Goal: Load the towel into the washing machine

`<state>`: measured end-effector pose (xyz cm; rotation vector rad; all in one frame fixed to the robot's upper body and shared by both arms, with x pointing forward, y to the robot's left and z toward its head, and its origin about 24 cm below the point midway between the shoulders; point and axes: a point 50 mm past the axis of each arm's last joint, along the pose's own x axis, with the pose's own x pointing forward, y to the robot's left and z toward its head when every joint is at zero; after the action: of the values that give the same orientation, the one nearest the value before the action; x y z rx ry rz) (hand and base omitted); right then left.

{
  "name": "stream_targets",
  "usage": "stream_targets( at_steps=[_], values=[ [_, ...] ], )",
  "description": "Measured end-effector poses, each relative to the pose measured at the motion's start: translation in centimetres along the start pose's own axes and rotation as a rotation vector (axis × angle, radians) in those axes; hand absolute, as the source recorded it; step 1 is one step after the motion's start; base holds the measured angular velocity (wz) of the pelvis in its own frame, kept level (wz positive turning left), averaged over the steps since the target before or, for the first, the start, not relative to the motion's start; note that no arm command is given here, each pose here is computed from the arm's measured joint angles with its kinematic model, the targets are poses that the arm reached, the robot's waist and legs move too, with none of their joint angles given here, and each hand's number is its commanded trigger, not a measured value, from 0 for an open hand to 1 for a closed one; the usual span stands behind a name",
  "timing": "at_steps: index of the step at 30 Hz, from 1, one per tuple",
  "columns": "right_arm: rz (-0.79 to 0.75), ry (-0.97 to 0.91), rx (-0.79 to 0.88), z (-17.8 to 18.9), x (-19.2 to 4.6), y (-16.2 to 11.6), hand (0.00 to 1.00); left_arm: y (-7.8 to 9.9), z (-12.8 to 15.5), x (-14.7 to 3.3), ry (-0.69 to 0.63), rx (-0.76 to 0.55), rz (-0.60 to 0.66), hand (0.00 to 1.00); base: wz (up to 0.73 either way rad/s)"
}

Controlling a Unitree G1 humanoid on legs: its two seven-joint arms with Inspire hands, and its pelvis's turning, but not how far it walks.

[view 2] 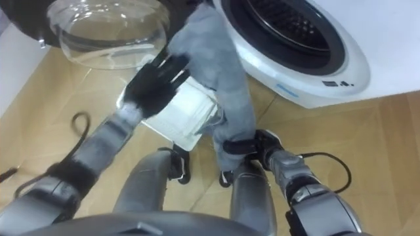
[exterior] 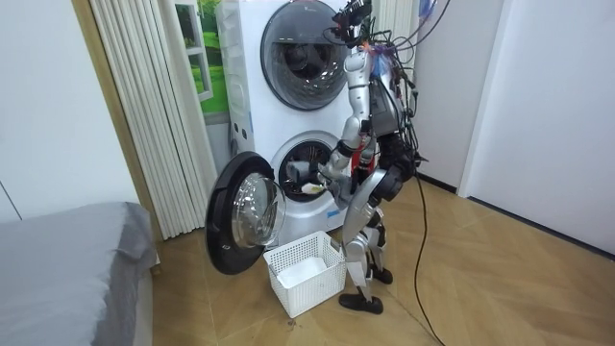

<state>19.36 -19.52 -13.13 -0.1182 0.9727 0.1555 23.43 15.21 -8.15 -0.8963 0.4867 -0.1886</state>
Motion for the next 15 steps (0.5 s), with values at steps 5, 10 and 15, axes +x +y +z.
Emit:
stream_targets(
  at_steps=[5,10,15],
  values=[
    [-0.026,0.003,-0.039,0.1,-0.1,-0.9,1.0,2.9,-0.6,-1.9,0.109,0.241,0.152,0.0,0.04],
    [-0.07,-0.011,-0.051,0.8,-0.3,-1.9,1.0,3.6,-1.2,-2.4,0.221,0.497,0.217,0.0,0.04],
    [-0.111,-0.022,-0.032,1.0,-0.3,-2.2,1.0,4.5,-1.7,-3.1,0.292,0.679,0.283,0.0,0.03]
  ],
)
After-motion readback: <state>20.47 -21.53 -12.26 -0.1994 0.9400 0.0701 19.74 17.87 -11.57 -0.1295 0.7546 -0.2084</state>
